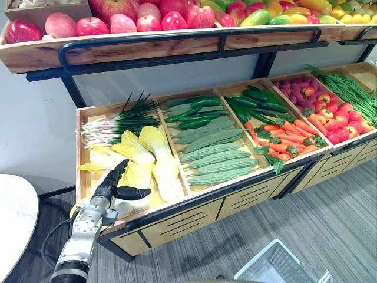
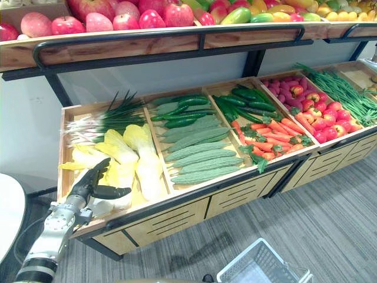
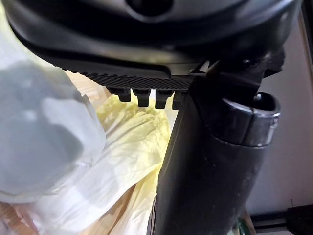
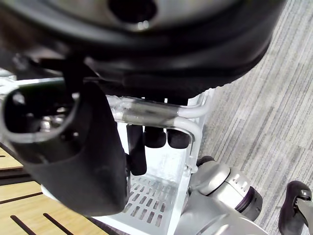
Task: Pick vegetable in the basket
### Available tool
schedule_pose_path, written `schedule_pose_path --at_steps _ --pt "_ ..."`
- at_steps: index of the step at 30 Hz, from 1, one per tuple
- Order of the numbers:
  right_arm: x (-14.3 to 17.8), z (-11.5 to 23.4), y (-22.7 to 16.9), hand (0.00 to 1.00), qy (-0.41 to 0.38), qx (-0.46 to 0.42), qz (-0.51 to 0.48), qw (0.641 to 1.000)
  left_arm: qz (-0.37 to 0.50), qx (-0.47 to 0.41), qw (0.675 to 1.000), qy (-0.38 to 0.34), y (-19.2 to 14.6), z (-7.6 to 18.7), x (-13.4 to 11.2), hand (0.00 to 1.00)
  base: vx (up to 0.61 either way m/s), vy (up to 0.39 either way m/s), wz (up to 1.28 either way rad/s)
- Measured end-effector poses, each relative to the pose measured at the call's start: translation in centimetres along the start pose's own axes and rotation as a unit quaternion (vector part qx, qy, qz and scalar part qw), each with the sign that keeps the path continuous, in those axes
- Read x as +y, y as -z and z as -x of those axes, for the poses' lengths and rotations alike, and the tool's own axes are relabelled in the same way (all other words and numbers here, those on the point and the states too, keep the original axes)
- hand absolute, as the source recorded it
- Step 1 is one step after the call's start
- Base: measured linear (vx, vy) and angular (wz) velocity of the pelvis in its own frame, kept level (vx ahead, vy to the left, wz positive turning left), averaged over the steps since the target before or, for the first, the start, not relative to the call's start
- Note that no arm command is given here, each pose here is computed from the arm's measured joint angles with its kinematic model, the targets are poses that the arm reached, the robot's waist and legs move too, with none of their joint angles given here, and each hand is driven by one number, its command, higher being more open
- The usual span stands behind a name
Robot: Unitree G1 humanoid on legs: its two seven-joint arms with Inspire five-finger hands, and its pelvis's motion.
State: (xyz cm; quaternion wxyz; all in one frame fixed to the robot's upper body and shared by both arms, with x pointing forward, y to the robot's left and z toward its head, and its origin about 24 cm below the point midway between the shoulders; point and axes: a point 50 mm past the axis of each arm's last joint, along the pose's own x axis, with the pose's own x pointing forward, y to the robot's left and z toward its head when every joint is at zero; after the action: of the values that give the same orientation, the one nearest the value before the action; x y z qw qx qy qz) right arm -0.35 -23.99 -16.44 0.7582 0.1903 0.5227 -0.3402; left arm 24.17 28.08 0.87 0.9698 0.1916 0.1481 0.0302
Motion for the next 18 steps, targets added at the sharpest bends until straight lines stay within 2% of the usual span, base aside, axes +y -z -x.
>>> schedule_pose_path --at_steps 12,18 --pt "1.1 -0.3 -1.3 0.00 -0.019 -0.023 0.020 0.999 -0.006 0.002 1.000 0.010 0.0 -0.1 -0.3 1.00 -0.01 -0.014 -0.05" --pt "1.8 -0.5 -2.9 0.00 -0.033 -0.049 0.045 0.997 -0.028 0.015 0.999 0.007 -0.5 -1.7 0.4 1.00 -0.02 -0.023 -0.20"
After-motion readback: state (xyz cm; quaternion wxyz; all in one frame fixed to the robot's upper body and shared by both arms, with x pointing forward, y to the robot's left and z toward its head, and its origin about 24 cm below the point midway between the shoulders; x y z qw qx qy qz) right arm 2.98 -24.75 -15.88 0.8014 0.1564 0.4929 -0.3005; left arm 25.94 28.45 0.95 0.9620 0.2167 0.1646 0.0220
